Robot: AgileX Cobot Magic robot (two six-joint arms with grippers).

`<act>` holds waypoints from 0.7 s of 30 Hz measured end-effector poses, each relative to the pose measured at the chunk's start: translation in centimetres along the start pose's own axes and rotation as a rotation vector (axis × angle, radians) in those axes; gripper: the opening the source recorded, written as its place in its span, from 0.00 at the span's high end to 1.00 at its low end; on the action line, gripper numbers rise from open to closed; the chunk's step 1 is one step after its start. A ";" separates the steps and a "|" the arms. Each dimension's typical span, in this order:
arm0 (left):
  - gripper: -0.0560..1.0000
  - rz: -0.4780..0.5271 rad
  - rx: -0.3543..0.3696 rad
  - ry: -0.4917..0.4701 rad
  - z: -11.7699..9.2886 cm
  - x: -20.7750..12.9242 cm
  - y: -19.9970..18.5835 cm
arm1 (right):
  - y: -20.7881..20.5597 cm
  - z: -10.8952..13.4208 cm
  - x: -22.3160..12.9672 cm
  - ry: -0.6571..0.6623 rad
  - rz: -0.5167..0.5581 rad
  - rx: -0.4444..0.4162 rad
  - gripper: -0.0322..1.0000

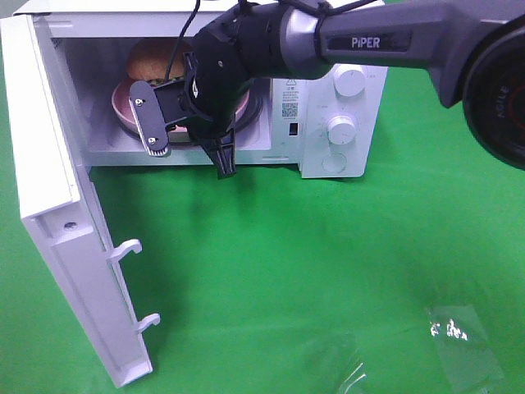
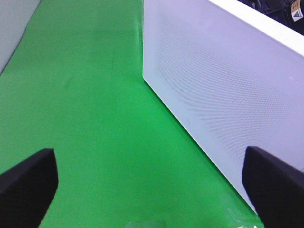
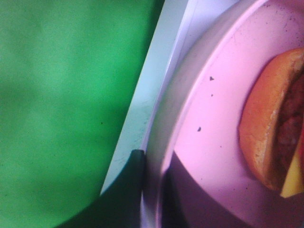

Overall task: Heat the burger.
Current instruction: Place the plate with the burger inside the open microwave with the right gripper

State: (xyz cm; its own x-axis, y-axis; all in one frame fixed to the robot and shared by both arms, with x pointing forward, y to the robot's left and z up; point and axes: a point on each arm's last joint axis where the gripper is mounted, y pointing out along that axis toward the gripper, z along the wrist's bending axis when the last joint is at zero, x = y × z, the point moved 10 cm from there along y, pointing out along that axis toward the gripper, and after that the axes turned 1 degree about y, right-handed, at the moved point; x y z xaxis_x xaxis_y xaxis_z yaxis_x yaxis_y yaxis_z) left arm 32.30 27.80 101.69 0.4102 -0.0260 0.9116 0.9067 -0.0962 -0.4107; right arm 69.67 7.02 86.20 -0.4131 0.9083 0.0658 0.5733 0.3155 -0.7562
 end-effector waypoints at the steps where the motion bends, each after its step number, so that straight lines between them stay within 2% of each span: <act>1: 0.02 0.000 0.000 0.000 0.0 0.0 0.0 | 0.1 0.1 0.0 0.000 0.001 0.002 0.91; 21: 0.02 0.000 0.001 0.001 0.0 0.0 0.0 | 1.2 0.2 -1.6 0.047 0.016 0.004 0.89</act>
State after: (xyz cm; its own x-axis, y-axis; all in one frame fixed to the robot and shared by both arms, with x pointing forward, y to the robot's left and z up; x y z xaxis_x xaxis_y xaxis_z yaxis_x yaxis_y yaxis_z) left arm 32.30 27.81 101.69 0.4103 -0.0265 0.9116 0.9067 -0.0953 -0.4108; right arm 70.82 5.91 85.08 -0.3703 0.9252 0.0835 0.5770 0.2995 -0.7599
